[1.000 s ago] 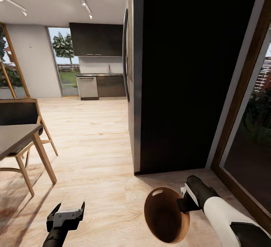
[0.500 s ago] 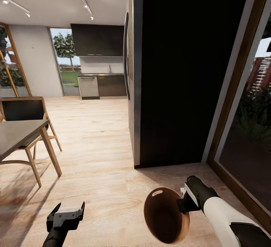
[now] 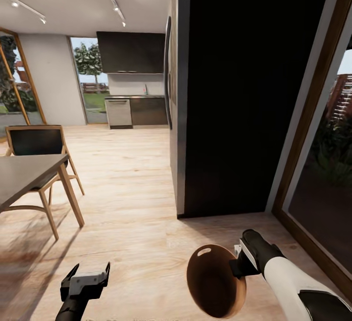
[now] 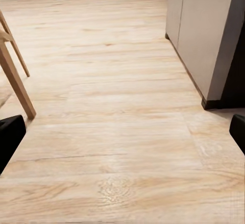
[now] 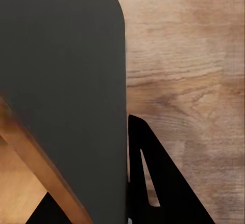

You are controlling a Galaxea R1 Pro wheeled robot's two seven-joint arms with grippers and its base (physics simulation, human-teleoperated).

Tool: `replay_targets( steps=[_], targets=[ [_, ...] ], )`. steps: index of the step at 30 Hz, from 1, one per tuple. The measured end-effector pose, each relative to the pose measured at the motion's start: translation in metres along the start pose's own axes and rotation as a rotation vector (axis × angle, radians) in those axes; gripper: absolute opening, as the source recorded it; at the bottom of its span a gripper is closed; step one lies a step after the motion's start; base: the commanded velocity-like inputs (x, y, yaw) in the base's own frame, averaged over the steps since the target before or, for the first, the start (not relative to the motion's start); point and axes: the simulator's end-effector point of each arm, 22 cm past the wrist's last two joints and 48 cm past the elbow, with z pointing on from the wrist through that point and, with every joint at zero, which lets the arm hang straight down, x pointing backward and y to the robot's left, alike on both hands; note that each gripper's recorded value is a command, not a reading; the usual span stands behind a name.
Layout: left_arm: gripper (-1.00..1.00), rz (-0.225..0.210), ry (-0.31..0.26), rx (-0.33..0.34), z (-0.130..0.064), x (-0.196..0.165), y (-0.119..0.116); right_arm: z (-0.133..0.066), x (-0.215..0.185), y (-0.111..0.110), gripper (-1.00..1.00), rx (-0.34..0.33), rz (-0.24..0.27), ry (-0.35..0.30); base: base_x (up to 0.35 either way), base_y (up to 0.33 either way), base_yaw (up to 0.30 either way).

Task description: Put the three can of soda from the living room inside the tash can in the kitchen.

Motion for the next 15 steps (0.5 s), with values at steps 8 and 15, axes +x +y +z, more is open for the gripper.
replay_targets(
  steps=[8,15],
  targets=[
    [1.00,0.000,0.001,0.001,0.0000,0.0001,-0.0002,0.0002,0.0002,0.0001,-1.00,-0.003,0.003,0.000,-0.236,0.000,0.216],
    [1.00,0.000,0.001,0.000,0.0000,0.0002,0.0000,0.0004,0.0006,0.0006,-1.00,-0.001,0.000,0.001,-0.315,0.000,0.063]
  ],
)
